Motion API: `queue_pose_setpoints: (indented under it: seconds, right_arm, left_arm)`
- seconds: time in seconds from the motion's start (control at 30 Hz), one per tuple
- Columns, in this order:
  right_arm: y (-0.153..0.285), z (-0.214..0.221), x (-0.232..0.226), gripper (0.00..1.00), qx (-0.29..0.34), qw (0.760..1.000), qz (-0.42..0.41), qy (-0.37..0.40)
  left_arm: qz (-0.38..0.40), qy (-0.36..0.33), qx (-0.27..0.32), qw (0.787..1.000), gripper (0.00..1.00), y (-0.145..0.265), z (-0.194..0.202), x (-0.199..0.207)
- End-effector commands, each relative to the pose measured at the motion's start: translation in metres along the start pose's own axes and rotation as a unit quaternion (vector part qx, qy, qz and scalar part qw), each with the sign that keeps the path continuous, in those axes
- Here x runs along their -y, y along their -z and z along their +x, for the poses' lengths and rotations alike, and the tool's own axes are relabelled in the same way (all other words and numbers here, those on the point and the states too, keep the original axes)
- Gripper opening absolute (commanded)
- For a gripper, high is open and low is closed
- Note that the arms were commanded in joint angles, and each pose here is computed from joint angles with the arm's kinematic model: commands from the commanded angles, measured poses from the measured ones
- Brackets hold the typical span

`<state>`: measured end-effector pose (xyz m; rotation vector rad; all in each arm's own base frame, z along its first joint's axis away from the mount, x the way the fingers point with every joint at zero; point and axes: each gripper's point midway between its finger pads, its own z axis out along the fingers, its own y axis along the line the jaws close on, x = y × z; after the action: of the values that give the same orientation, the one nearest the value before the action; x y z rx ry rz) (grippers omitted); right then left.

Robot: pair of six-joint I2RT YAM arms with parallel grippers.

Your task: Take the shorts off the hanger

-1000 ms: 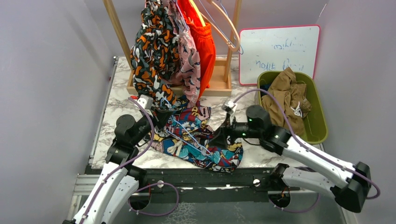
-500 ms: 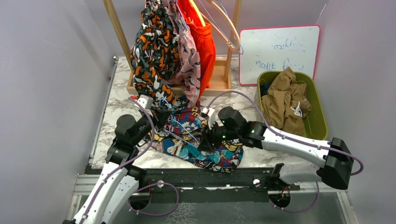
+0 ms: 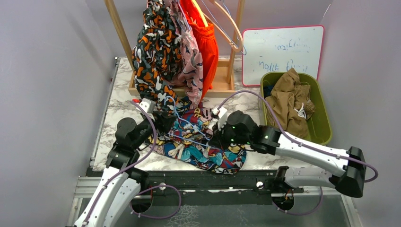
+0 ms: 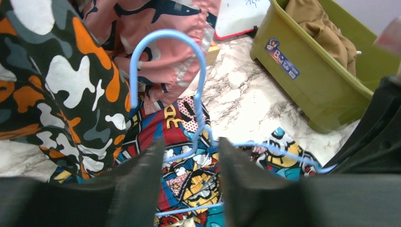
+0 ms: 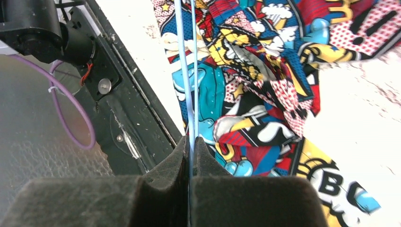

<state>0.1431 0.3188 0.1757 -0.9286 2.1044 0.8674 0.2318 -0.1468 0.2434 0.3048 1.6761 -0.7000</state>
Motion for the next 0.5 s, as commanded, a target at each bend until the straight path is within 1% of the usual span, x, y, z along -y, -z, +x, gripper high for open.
queue_pose_setpoints:
  seconds: [0.0, 0.1, 0.17, 0.33, 0.43, 0.47]
  right_arm:
    - [0.025, 0.008, 0.023, 0.01, 0.011, 0.997, 0.070, -0.011]
    - [0.041, 0.016, 0.029, 0.01, 0.013, 0.996, 0.084, -0.012]
    - [0.052, 0.021, 0.030, 0.01, 0.019, 0.996, 0.086, -0.015]
    - [0.080, 0.030, 0.031, 0.01, 0.035, 0.995, 0.088, -0.028]
    - [0.094, 0.025, 0.012, 0.01, 0.056, 0.997, 0.036, -0.028]
    - [0.099, 0.025, 0.008, 0.01, 0.055, 0.997, 0.030, -0.033]
  left_arm:
    - [0.055, -0.005, -0.007, 0.998, 0.59, 0.007, 0.003, 0.020]
    - [0.072, 0.003, -0.009, 0.997, 0.72, 0.011, 0.006, 0.028]
    - [0.076, 0.002, -0.008, 0.997, 0.78, 0.014, 0.005, 0.030]
    - [0.068, -0.004, 0.005, 0.998, 0.83, 0.018, 0.002, 0.028]
    - [0.054, -0.006, 0.010, 0.998, 0.84, 0.019, 0.000, 0.024]
    - [0.051, -0.006, 0.010, 0.999, 0.84, 0.019, 0.000, 0.023]
